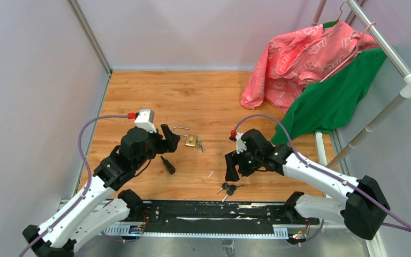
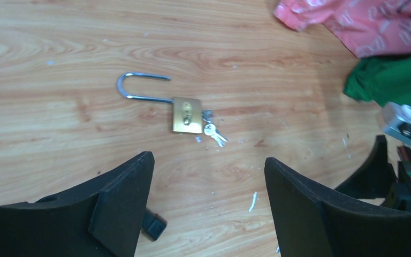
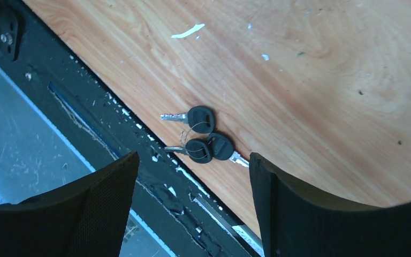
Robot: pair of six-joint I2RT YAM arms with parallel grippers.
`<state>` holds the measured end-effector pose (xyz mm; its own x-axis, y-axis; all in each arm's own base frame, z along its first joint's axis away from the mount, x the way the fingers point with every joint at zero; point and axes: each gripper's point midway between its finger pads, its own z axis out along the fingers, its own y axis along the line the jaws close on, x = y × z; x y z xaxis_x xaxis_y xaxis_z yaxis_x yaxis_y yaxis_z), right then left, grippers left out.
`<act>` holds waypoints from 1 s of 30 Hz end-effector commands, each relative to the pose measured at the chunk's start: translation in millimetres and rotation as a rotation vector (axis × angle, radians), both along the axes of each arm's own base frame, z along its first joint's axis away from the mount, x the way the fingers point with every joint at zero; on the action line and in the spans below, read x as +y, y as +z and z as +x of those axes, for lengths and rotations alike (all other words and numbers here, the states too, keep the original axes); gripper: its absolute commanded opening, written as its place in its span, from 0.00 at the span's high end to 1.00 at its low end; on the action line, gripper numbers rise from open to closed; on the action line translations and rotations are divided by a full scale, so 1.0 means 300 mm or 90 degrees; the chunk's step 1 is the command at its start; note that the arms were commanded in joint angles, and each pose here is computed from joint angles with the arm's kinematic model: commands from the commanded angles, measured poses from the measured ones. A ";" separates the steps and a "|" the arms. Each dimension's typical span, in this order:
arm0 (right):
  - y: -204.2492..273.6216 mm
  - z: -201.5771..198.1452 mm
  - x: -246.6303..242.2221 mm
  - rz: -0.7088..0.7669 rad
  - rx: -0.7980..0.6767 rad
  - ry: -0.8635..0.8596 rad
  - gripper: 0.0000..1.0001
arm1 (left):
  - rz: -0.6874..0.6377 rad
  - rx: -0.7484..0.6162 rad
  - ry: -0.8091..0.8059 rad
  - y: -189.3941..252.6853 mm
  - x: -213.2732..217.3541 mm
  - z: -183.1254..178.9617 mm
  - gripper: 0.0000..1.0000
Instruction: Unlock with the key
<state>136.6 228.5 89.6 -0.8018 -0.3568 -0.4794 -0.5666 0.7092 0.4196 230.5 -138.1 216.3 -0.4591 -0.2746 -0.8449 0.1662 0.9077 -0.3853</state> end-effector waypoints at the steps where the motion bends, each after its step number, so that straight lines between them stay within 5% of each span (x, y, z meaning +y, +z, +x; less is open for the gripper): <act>1: -0.012 -0.091 0.018 0.018 0.060 0.048 0.23 | -0.001 -0.051 -0.091 0.064 -0.098 -0.007 0.20; 30: -0.206 -0.088 0.073 -0.218 0.032 0.160 0.52 | 0.019 -0.047 -0.162 -0.007 -0.149 -0.045 0.21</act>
